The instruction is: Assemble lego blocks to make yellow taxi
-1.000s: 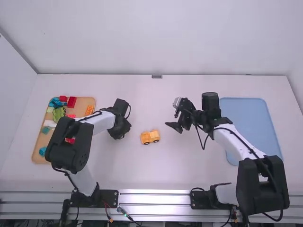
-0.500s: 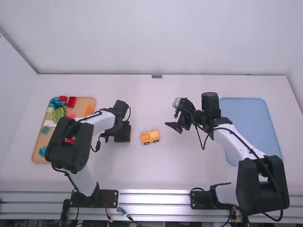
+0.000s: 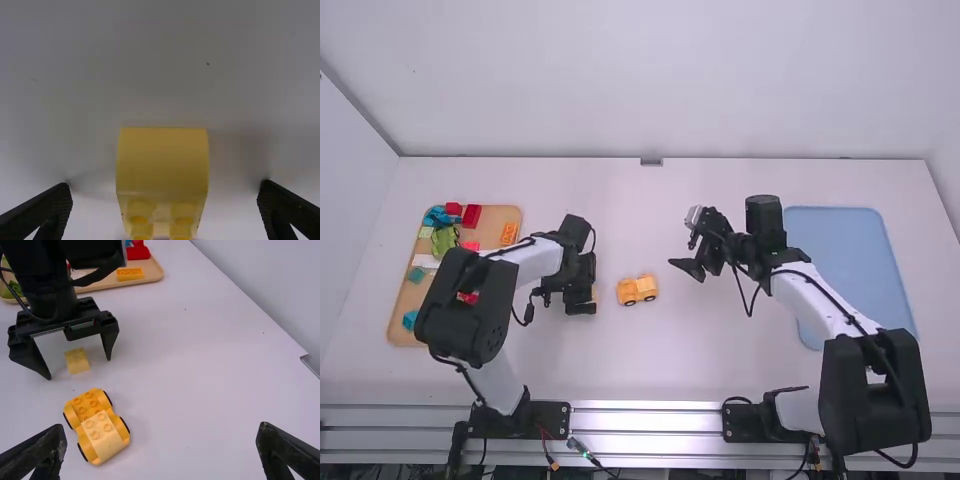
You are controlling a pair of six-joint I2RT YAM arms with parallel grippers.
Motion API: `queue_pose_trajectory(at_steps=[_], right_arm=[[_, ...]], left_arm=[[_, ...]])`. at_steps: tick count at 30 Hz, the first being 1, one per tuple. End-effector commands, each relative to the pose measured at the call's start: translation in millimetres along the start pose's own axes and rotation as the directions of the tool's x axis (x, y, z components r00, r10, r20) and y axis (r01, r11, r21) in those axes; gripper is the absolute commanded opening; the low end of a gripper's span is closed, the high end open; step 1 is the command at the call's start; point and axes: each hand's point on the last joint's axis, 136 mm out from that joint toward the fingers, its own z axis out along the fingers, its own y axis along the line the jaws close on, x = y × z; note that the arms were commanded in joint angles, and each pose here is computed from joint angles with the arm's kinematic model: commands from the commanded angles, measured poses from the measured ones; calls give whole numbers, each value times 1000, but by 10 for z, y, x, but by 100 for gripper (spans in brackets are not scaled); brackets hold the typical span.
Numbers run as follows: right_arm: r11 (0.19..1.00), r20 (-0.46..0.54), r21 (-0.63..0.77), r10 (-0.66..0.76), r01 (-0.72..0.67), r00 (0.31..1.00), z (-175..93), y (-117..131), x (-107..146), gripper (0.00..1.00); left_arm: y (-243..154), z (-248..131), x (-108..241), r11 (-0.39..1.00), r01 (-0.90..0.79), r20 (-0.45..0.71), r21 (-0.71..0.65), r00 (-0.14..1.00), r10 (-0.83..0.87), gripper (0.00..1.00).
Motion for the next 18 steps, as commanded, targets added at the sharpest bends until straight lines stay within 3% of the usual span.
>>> queue_pose_trajectory(at_steps=[1, 6, 12, 15, 16, 18], right_arm=[[1000, 2, 2, 3, -3, 1000, -23, 23, -6, 99], [1000, 2, 1, 2, -2, 1000, -20, 27, -5, 99], [1000, 3, 1, 1, -1, 1000, -20, 26, -9, 99], [1000, 2, 1, 2, -2, 1000, -20, 27, -5, 99], [1000, 2, 1, 2, -2, 1000, -20, 28, -5, 99], [1000, 1, 1, 3, -3, 1000, -20, 26, -3, 99]], left_arm=[[178, 77, -87, 998, -8, 15, -56, 1000, 9, 99], [81, -116, -103, 992, -112, 62, -54, 991, 115, 99], [-128, -797, -92, 930, -353, 165, -107, 916, 367, 99], [-472, -1336, 22, 715, -688, 206, -120, 688, 696, 99], [-485, -1354, 30, 703, -702, 206, -119, 675, 709, 99], [-639, -1517, 175, 543, -834, 204, -93, 518, 831, 99]])
